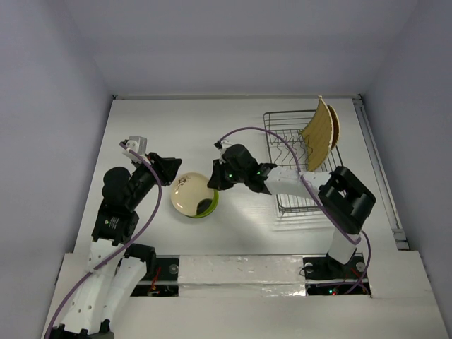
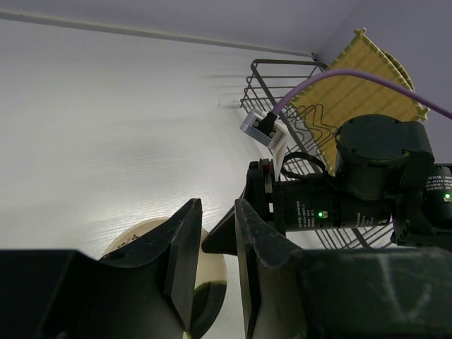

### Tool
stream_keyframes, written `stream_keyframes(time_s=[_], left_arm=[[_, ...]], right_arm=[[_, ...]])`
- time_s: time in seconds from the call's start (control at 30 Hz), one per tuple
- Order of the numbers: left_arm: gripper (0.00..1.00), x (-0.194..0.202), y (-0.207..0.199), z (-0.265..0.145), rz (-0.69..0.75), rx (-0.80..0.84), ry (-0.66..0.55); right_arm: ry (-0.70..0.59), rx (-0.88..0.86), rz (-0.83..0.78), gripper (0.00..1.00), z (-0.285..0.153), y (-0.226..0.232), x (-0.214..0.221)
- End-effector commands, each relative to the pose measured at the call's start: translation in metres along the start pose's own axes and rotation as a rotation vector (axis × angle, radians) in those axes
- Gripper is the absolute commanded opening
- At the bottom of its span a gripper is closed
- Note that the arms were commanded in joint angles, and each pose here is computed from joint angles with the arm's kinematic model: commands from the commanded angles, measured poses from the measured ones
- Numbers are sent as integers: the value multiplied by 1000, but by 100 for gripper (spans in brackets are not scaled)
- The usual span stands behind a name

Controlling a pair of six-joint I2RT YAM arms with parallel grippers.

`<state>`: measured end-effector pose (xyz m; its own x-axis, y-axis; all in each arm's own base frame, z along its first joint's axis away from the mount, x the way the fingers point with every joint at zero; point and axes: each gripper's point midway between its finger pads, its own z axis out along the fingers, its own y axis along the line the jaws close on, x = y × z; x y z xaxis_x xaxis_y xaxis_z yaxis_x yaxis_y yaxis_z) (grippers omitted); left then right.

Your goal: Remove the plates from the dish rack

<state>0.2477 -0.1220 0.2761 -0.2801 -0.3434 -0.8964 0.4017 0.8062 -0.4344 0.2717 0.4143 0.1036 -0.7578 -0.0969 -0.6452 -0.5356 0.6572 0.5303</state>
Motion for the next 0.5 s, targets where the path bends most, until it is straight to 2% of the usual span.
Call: stream_keyframes(time_s=[0.0, 0.3, 0.43, 0.47], left_arm=[[23, -22, -11, -1, 30, 33, -56], [23, -22, -11, -1, 27, 36, -57], [23, -22, -11, -2, 28, 36, -58], [23, -22, -12, -2, 28, 37, -58]], right_arm=[[-65, -19, 4, 4, 4, 9, -15], [-54, 43, -3, 21, -1, -4, -10], [-65, 75, -14, 35, -9, -8, -12], [-79, 82, -26, 35, -14, -7, -17]])
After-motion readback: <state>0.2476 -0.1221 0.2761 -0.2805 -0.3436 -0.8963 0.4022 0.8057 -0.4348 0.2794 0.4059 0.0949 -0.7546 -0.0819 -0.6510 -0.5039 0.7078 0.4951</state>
